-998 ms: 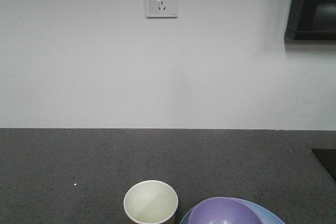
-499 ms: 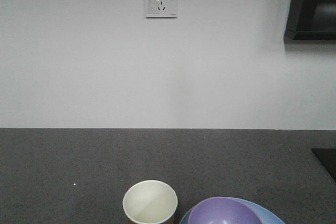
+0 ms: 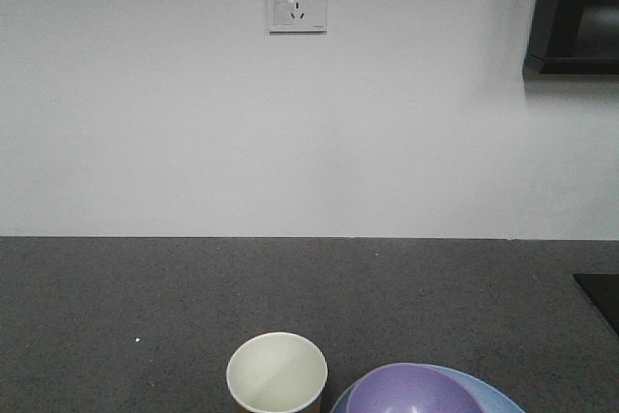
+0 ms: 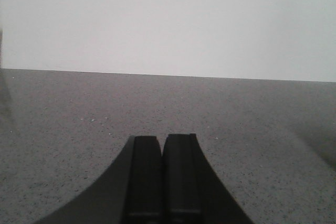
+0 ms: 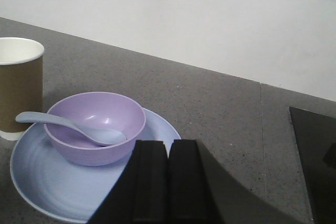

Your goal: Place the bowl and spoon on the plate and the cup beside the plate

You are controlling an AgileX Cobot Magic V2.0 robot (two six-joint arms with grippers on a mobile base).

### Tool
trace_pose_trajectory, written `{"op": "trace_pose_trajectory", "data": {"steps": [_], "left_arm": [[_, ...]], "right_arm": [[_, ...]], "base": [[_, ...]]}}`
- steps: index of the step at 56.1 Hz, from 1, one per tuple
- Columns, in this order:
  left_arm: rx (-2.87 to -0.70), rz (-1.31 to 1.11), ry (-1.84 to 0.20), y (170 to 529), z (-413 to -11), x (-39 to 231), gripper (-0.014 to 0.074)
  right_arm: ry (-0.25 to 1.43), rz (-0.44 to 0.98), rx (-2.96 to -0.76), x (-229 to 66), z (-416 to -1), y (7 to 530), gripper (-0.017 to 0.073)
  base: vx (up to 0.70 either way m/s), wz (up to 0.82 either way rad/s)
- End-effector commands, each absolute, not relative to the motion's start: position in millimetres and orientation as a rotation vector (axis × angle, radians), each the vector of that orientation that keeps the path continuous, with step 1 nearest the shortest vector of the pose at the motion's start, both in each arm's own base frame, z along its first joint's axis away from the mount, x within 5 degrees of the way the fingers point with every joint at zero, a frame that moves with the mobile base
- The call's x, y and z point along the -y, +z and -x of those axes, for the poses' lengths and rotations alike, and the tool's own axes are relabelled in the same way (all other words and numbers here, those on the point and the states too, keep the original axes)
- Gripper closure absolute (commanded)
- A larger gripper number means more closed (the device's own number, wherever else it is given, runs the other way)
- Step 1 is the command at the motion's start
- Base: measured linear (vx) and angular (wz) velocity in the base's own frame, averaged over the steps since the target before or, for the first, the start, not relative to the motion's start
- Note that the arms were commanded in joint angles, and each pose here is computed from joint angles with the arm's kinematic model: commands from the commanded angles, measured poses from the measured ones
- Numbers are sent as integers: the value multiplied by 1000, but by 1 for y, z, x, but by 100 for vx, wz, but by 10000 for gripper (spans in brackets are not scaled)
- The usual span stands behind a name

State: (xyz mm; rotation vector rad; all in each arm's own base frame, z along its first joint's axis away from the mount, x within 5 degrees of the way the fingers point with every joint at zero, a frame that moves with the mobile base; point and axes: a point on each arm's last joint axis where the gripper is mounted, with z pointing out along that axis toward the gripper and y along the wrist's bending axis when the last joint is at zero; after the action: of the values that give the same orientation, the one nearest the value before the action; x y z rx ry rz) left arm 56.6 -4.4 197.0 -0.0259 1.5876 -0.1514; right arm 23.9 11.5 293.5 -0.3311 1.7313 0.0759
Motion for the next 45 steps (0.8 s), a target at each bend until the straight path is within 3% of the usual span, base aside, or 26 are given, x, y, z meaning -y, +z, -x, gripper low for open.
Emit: {"op": "trace_pose_trajectory", "data": {"steps": [1, 13, 21, 32, 45], "left_arm": [[-1470, 25, -165, 214, -55, 5, 594], [-1470, 25, -165, 214, -55, 5, 594], [-1470, 25, -165, 214, -55, 5, 594], [-1470, 25, -165, 214, -55, 5, 594], [-1470, 25, -165, 214, -55, 5, 594]], "right_arm": [[59, 312, -1641, -11, -25, 308, 568], [59, 301, -1616, -11, -27, 308, 568], [90, 257, -1646, -12, -41, 273, 568], [221, 42, -1645, -10, -55, 213, 568], [275, -36, -1596, -9, -56, 194, 568]], "base": [[0, 0], [0, 0], [0, 0], [0, 0], [0, 0]]}}
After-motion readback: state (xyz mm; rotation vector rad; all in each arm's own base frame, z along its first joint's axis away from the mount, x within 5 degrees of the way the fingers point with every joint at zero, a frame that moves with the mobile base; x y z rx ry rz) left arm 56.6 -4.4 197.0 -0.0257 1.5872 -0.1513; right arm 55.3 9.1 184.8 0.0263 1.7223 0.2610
